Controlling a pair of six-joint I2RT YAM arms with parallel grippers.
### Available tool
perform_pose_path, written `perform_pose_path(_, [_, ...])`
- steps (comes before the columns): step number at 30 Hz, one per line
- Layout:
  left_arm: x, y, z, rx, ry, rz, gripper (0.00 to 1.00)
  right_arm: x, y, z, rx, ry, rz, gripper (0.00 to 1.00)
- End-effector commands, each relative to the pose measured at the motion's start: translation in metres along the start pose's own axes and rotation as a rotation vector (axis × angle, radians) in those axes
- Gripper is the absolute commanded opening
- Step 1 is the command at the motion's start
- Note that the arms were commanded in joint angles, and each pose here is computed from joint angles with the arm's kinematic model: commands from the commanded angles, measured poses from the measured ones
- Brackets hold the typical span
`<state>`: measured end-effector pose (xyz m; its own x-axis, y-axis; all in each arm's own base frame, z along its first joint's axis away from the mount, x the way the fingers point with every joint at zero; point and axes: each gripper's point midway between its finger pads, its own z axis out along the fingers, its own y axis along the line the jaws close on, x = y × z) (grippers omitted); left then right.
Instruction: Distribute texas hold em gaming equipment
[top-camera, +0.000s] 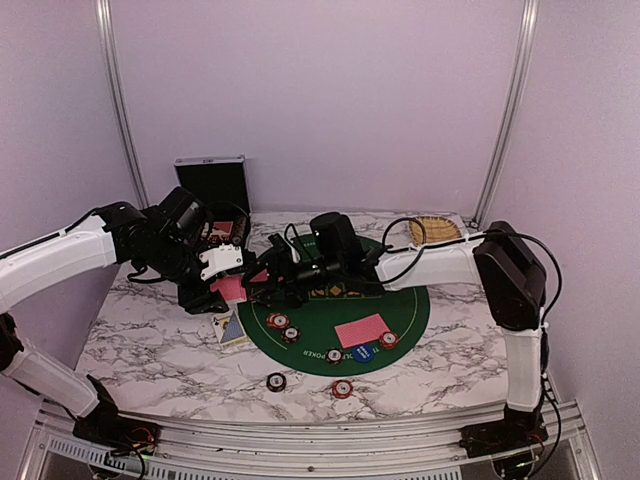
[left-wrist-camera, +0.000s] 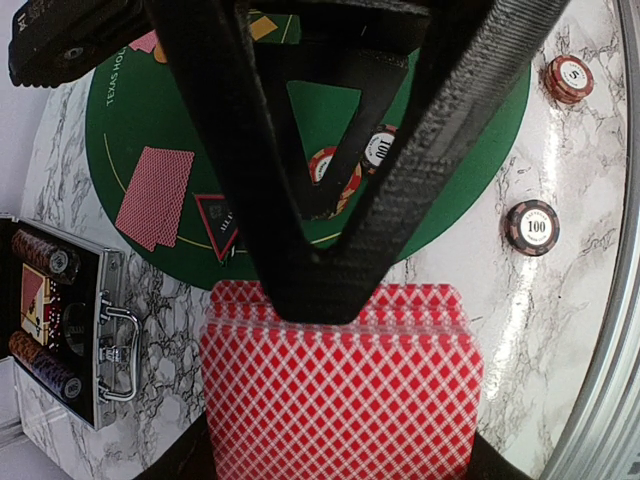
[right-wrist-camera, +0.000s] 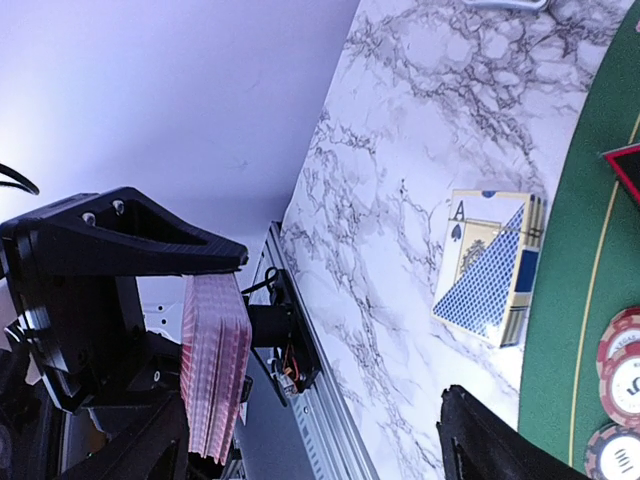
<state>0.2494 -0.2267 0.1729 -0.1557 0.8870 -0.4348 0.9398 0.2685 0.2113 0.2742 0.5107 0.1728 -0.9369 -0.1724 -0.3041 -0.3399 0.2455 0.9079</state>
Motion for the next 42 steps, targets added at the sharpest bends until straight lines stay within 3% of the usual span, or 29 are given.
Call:
perform_pose_path(1, [-0.007, 0.000, -0.010, -0.004, -0.035, 0.000, 0.00, -0.008, 0.036, 0.005, -0.130, -0.001, -0.028, 0.84])
perform_pose_path(24, [-0.009, 0.000, -0.009, 0.004, -0.035, 0.001, 0.00, 0.004, 0.050, 0.057, -0.237, 0.095, -0.005, 0.82])
perform_pose_path(35, [-0.008, 0.001, -0.010, -0.006, -0.034, 0.003, 0.00, 0.013, 0.033, 0.072, -0.213, 0.149, 0.035, 0.79])
perform_pose_path(42, [-0.010, 0.002, -0.012, -0.008, -0.040, 0.003, 0.00, 0.011, 0.009, 0.064, -0.152, 0.150, 0.061, 0.72])
